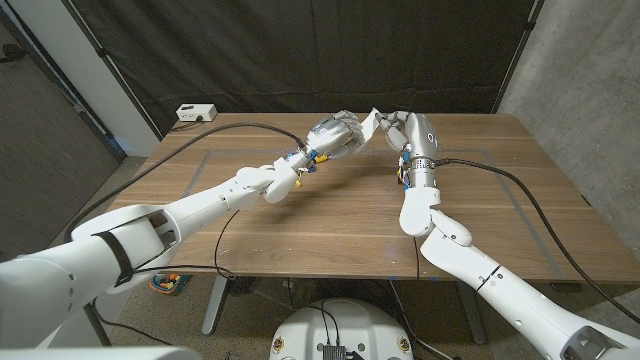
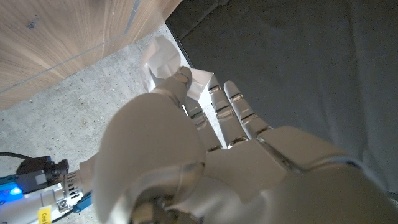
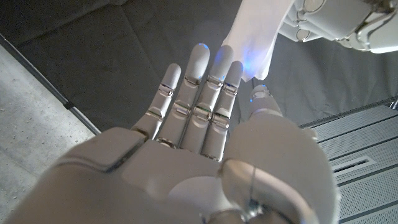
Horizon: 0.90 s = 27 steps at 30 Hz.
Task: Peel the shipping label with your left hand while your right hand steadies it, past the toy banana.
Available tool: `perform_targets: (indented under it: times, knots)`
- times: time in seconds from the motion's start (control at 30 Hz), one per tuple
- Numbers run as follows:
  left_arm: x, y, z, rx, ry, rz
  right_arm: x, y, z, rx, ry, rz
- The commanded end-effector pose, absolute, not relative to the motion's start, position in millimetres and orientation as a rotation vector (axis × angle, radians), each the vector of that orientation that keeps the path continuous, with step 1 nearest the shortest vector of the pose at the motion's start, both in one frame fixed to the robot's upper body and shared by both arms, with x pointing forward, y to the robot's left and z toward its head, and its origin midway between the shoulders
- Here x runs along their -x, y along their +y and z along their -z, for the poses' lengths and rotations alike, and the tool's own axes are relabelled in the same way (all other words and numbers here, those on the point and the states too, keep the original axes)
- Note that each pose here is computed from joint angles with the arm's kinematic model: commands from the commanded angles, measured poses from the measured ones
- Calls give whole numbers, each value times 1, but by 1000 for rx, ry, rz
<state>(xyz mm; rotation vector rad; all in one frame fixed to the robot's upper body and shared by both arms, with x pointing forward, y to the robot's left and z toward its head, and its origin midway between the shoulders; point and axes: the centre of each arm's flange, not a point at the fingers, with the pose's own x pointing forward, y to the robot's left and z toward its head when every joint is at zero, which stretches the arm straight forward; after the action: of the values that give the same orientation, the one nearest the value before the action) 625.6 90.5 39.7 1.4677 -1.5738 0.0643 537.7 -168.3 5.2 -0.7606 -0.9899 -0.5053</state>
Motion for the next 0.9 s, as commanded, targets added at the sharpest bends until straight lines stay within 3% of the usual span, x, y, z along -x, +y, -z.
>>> perform_targets:
  times: [0.03, 0.9]
  knots:
    - [-628, 93, -47, -1449, -1567, -88, -541, -166, -9, 781, -991, 478]
    - [-631, 90, -45, -1435, -1583, -36, -552, -162, -13, 734, -1062, 444]
